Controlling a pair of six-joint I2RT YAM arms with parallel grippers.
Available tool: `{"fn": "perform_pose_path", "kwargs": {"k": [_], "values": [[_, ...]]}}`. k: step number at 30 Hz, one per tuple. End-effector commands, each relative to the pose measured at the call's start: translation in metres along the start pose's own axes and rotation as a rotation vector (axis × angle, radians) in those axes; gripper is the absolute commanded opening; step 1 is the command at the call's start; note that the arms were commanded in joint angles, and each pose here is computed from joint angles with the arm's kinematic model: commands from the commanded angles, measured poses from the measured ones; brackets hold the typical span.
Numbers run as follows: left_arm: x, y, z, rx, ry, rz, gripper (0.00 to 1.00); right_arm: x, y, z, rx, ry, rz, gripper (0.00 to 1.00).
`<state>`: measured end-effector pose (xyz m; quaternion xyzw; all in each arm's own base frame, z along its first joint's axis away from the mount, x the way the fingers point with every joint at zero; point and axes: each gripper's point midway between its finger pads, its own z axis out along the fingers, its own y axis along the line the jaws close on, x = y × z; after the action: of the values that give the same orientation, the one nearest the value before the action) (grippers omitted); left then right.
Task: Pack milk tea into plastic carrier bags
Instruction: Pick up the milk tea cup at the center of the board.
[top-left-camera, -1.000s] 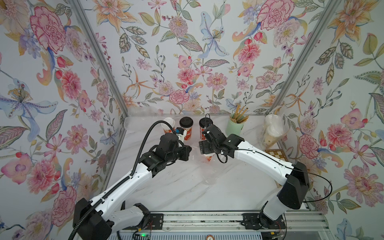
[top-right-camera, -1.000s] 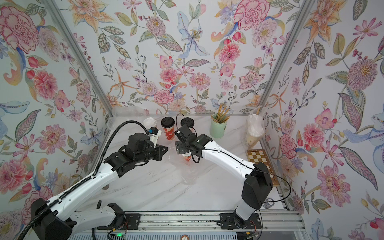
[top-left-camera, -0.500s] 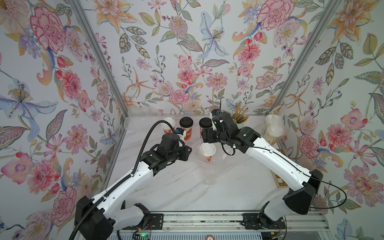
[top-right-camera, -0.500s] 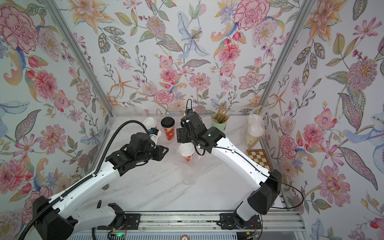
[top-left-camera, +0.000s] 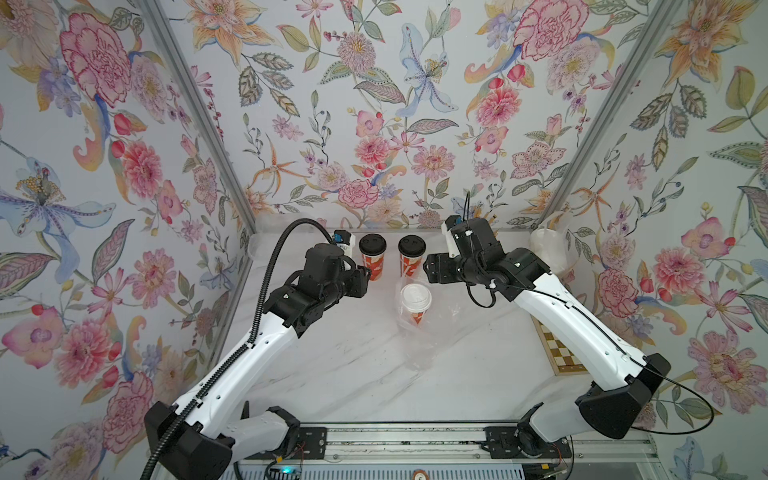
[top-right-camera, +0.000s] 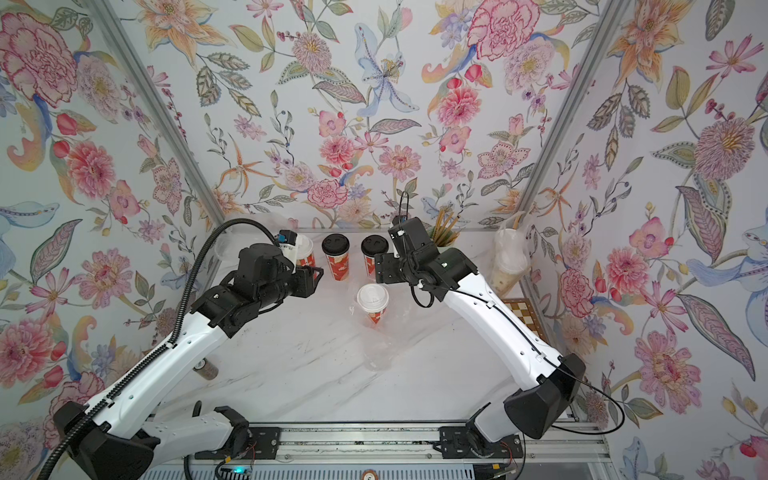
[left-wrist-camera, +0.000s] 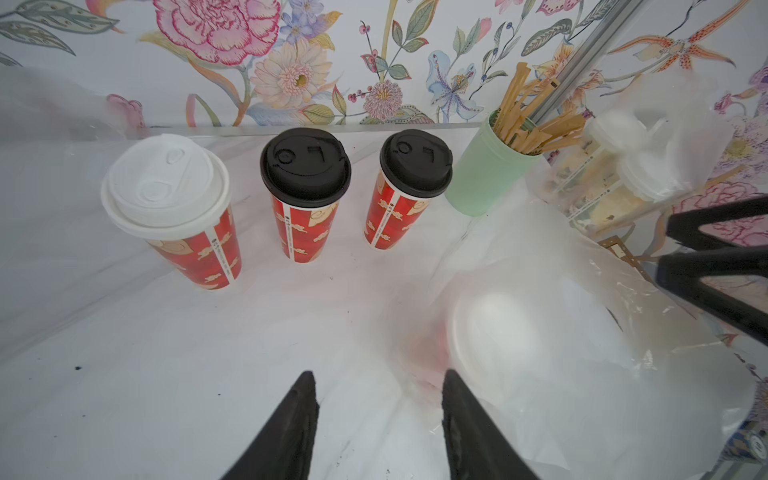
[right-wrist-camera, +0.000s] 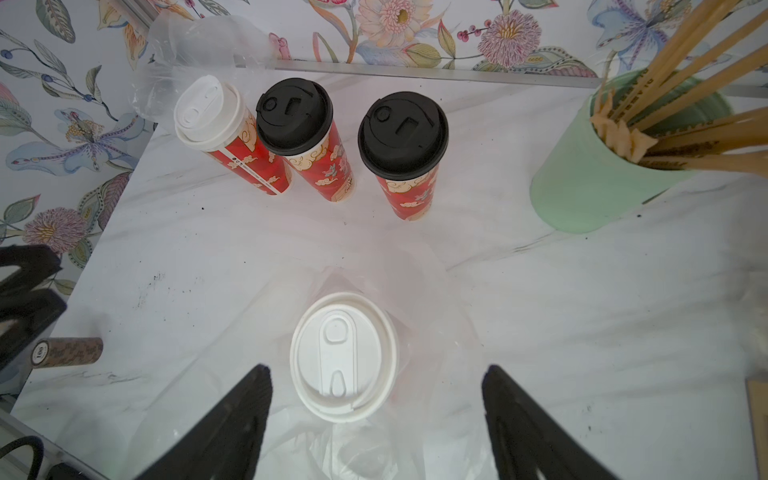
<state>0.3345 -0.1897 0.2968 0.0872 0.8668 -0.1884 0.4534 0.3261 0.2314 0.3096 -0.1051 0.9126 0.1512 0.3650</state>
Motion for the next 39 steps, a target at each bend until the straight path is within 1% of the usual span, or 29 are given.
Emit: {"fn": "perform_pose_path", "kwargs": {"k": [1,3,7,12,13,16,19,27,32,39], "values": [[-0.016,0.017,-0.001,-0.08,-0.013,0.058,0.55,0.028,-0.008,-0.014,-0.014,0.096,-0.015,0.81],[-0.023,0.027,0.001,-0.12,-0.02,0.071,0.59,0.035,-0.02,-0.016,-0.007,0.127,0.009,0.8],[-0.038,0.054,0.009,-0.234,-0.023,0.098,0.65,0.054,-0.03,-0.02,0.004,0.182,0.021,0.78],[-0.063,0.088,0.023,-0.375,-0.06,0.115,0.71,0.066,-0.038,-0.022,0.017,0.202,0.038,0.77],[-0.066,0.093,0.029,-0.387,-0.065,0.113,0.72,0.067,-0.039,-0.022,0.022,0.203,0.041,0.76],[-0.07,0.104,0.051,-0.393,-0.061,0.101,0.77,0.067,-0.044,-0.021,0.038,0.198,0.047,0.75],[-0.063,0.118,0.08,-0.417,-0.016,0.107,0.8,0.065,-0.044,-0.019,0.035,0.192,0.053,0.74],[-0.055,0.144,0.124,-0.43,0.022,0.086,0.86,0.068,-0.044,-0.015,0.027,0.202,0.063,0.74],[-0.054,0.152,0.138,-0.446,0.034,0.086,0.85,0.069,-0.047,-0.015,0.033,0.202,0.07,0.73],[-0.057,0.159,0.143,-0.454,0.034,0.069,0.82,0.069,-0.048,-0.013,0.038,0.207,0.075,0.73]]}}
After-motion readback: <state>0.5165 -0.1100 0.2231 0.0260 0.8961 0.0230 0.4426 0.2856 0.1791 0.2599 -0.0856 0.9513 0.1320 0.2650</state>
